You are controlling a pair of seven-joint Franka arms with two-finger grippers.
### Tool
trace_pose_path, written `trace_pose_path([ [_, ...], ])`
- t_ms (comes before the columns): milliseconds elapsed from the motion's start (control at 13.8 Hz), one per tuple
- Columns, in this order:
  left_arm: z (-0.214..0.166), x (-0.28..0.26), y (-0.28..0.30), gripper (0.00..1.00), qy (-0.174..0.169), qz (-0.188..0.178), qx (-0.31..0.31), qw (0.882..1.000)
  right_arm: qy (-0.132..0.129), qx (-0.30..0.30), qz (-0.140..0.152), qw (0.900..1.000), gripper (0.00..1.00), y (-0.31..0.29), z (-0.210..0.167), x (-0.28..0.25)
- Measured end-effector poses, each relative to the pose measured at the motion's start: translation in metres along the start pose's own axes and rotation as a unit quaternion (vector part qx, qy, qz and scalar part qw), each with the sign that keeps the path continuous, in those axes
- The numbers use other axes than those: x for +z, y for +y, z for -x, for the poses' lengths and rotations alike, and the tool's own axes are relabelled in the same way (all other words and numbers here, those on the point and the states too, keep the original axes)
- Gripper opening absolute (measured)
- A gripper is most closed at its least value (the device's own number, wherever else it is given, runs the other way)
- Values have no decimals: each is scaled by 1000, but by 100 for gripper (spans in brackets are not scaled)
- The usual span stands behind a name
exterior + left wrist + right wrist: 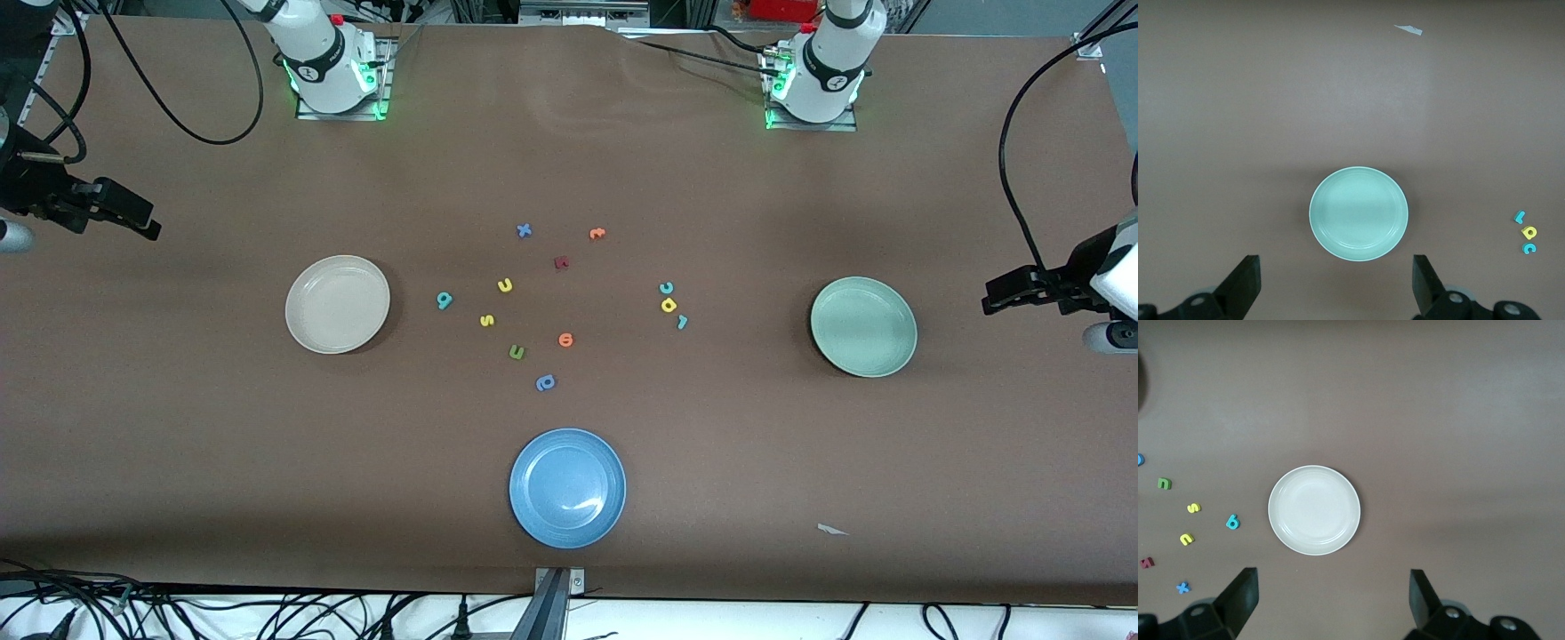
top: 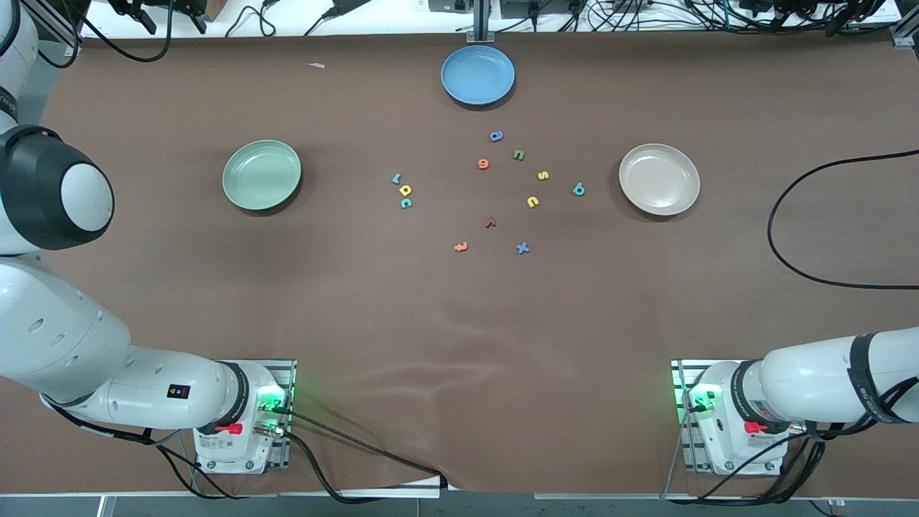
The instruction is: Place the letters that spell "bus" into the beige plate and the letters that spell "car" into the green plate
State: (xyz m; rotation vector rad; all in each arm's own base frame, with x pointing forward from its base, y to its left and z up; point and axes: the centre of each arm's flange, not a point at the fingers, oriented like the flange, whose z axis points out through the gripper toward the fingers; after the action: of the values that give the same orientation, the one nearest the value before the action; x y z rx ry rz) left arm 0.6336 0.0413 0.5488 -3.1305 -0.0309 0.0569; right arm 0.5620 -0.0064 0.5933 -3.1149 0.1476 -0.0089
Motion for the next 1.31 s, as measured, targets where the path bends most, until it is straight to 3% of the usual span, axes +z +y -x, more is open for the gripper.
trace_pose_path([
  [1309, -4, 28, 2, 100, -26, 0, 3, 1000, -1, -5, 2, 1000, 100, -5, 1, 0],
])
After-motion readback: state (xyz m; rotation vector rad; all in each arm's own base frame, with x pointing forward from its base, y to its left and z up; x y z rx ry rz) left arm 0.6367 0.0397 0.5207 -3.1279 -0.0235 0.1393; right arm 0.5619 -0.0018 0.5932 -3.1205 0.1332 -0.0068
